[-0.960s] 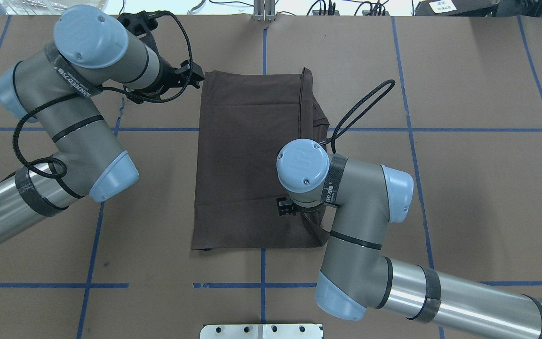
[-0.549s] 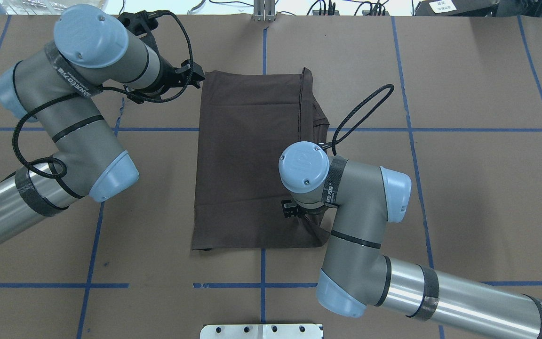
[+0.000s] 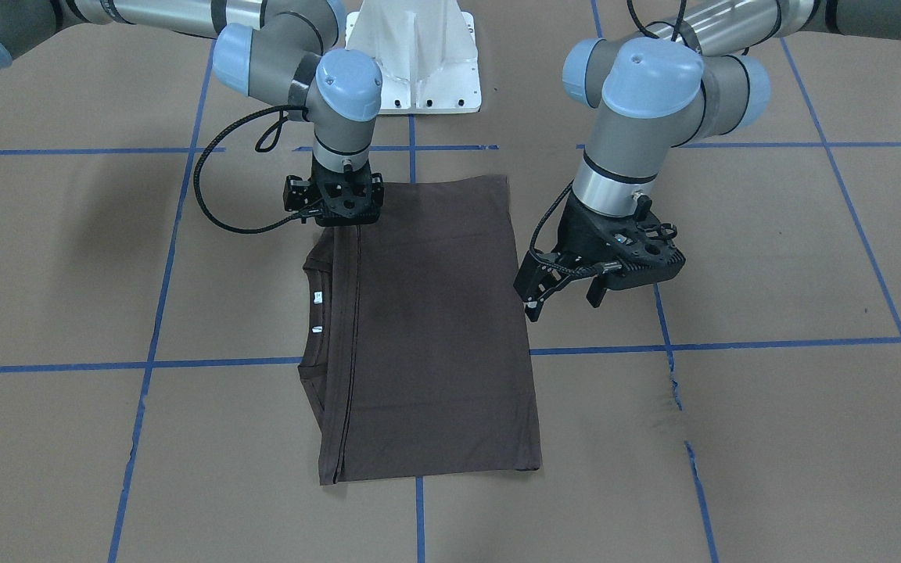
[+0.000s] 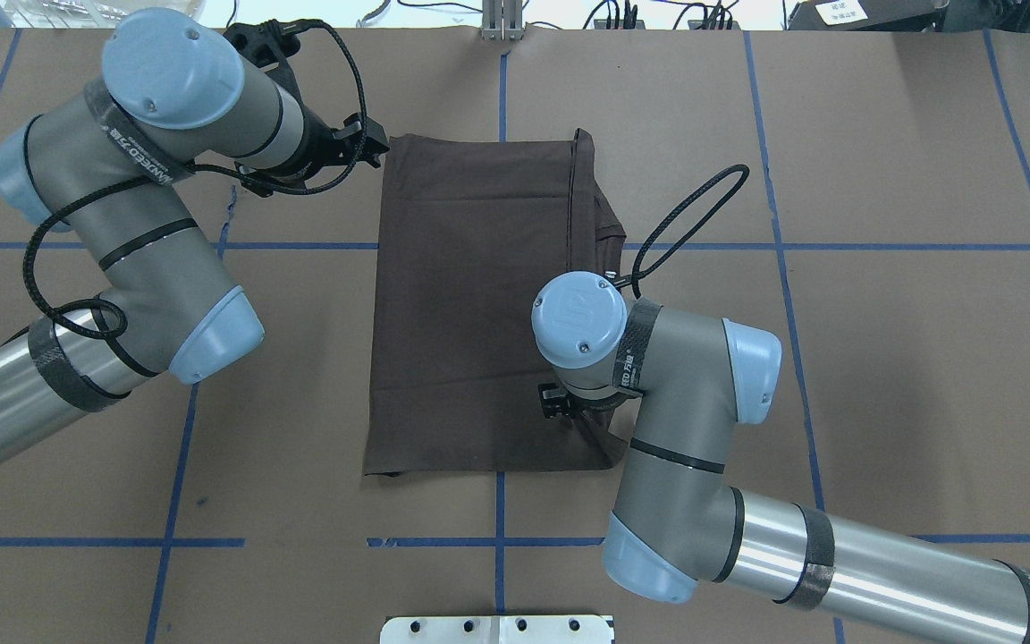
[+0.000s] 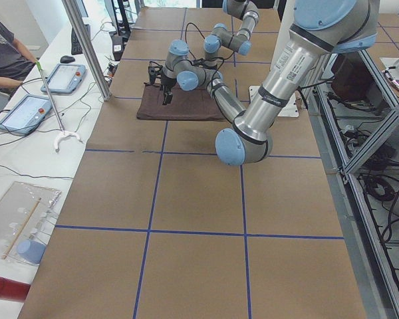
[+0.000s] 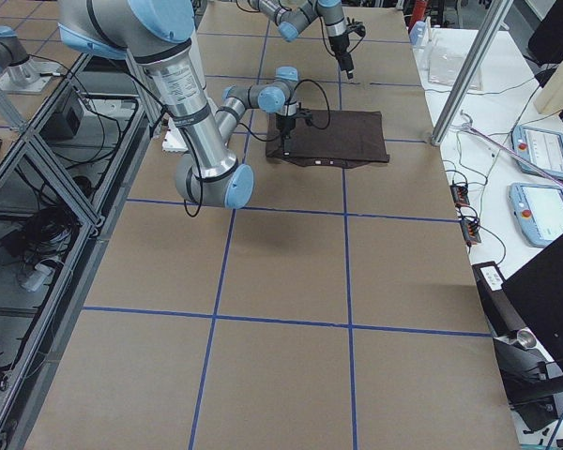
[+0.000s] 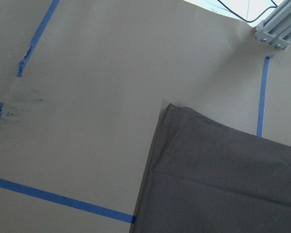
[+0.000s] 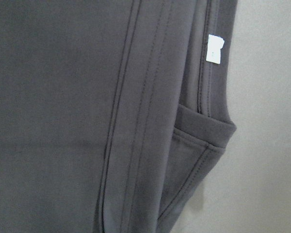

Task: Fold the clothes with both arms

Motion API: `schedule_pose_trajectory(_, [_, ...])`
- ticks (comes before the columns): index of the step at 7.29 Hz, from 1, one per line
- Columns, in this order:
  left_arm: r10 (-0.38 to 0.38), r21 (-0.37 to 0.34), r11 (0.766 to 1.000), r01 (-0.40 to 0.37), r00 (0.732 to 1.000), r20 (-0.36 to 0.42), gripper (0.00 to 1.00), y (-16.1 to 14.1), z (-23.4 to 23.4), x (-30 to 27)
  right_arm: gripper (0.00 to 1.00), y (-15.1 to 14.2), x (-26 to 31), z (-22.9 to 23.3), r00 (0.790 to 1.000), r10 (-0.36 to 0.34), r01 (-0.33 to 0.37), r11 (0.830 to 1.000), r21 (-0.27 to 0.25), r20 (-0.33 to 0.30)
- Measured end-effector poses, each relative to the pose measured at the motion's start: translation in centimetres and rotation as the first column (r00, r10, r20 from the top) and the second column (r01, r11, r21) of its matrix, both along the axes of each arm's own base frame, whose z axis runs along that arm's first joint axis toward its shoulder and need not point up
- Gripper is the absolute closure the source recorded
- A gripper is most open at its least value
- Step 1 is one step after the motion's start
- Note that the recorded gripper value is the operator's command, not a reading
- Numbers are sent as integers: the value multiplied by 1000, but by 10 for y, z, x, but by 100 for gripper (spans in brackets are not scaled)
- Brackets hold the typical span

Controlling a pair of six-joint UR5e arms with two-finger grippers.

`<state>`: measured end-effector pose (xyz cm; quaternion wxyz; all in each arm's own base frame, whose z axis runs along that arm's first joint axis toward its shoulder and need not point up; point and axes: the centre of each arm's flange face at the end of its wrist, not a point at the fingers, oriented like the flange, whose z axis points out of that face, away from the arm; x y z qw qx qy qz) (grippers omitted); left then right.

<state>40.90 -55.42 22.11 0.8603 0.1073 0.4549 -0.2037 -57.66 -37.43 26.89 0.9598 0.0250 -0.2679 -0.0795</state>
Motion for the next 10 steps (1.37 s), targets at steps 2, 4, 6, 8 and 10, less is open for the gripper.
schedule_pose_trajectory(2, [1,0,1000,-1,1000,-2,0,0,-1,0,0,1,1,7,1000,0,0,1000,-5,-9])
schedule_pose_trajectory(4, [2,0,1000,-2,1000,-2,0,1,-1,1,0,0,2,13,1000,1,-1,1000,-8,-18])
schedule_pose_trajectory(6, [1,0,1000,-1,1000,-3,0,1,-2,1,0,0,5,17,1000,1,-2,1000,-14,-27])
schedule_pose_trajectory(8, [1,1,1000,-1,1000,-3,0,1,-2,0,0,-1,7,13,1000,-5,4,999,-35,-12])
schedule_pose_trajectory(10, [1,2,1000,-1,1000,-3,0,1,-2,0,0,-2,6,10,1000,-9,9,999,-43,0])
